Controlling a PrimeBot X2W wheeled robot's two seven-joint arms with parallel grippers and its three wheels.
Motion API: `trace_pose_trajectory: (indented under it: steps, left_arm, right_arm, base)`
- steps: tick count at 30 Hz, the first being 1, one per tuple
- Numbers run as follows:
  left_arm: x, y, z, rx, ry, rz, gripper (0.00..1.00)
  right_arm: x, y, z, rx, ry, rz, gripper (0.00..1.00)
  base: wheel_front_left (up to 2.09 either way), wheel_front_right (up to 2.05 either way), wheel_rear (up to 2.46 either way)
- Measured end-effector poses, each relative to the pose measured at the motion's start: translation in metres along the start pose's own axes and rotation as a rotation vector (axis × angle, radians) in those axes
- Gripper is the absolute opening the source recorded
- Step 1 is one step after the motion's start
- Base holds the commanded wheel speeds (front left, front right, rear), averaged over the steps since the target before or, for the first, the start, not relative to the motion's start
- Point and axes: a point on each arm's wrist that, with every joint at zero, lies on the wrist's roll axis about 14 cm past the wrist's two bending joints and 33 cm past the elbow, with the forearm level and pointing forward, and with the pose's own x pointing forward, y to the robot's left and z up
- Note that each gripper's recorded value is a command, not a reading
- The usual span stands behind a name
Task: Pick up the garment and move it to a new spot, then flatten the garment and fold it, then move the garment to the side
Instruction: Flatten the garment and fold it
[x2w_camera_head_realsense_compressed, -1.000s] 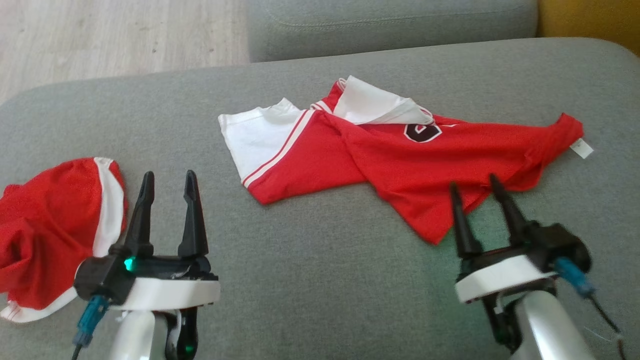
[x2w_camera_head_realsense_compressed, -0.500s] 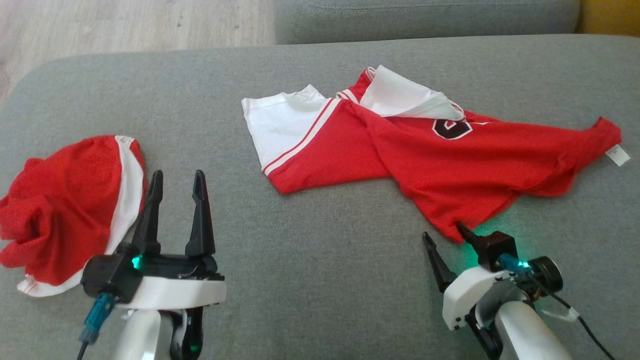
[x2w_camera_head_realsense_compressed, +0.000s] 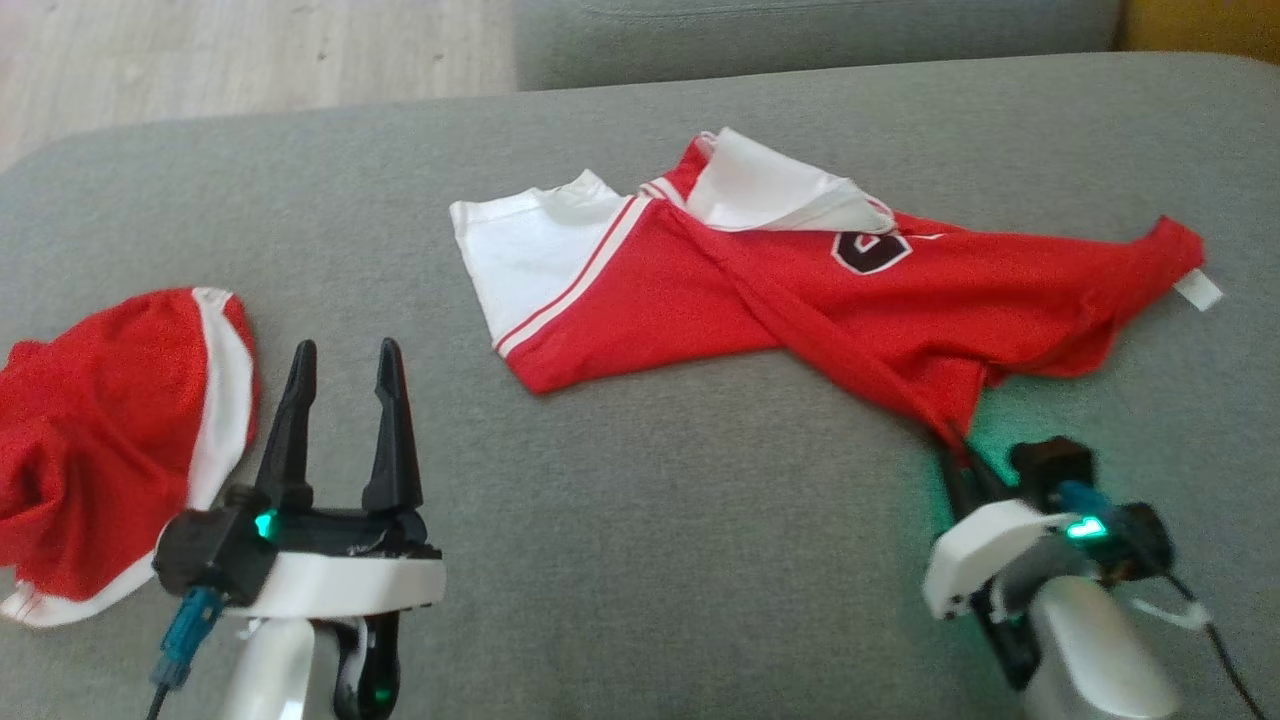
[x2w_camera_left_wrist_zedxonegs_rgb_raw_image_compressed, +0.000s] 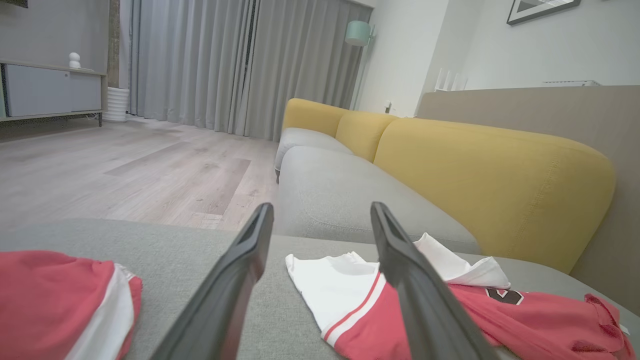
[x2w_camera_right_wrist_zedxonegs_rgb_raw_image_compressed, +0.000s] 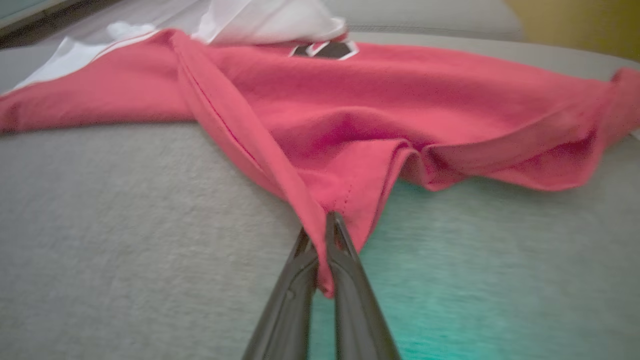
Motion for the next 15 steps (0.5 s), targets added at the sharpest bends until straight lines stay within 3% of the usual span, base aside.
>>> trace_pose_trajectory:
  steps: [6, 14, 15]
  left_arm:
    - [0.007, -0.01, 0.002, -0.006, -0.011, -0.029, 1.0]
    - [0.013, -0.033, 0.012, -0.013, -0.039, -0.094, 1.0]
    - [0.013, -0.034, 0.013, -0.013, -0.042, -0.098, 1.0]
  right_arm:
    - [-0.023, -0.065, 0.013, 0.066, -0.079, -0.207, 0.0]
    - [-0.098, -0.154, 0.002, 0.079, -0.085, -0.523, 0.0]
    - [-0.103, -0.158, 0.002, 0.08, -0.084, -0.538, 0.58]
  base:
    - [0.0, 0.0, 0.0]
    - [0.0, 0.0, 0.0]
    - [0.0, 0.0, 0.0]
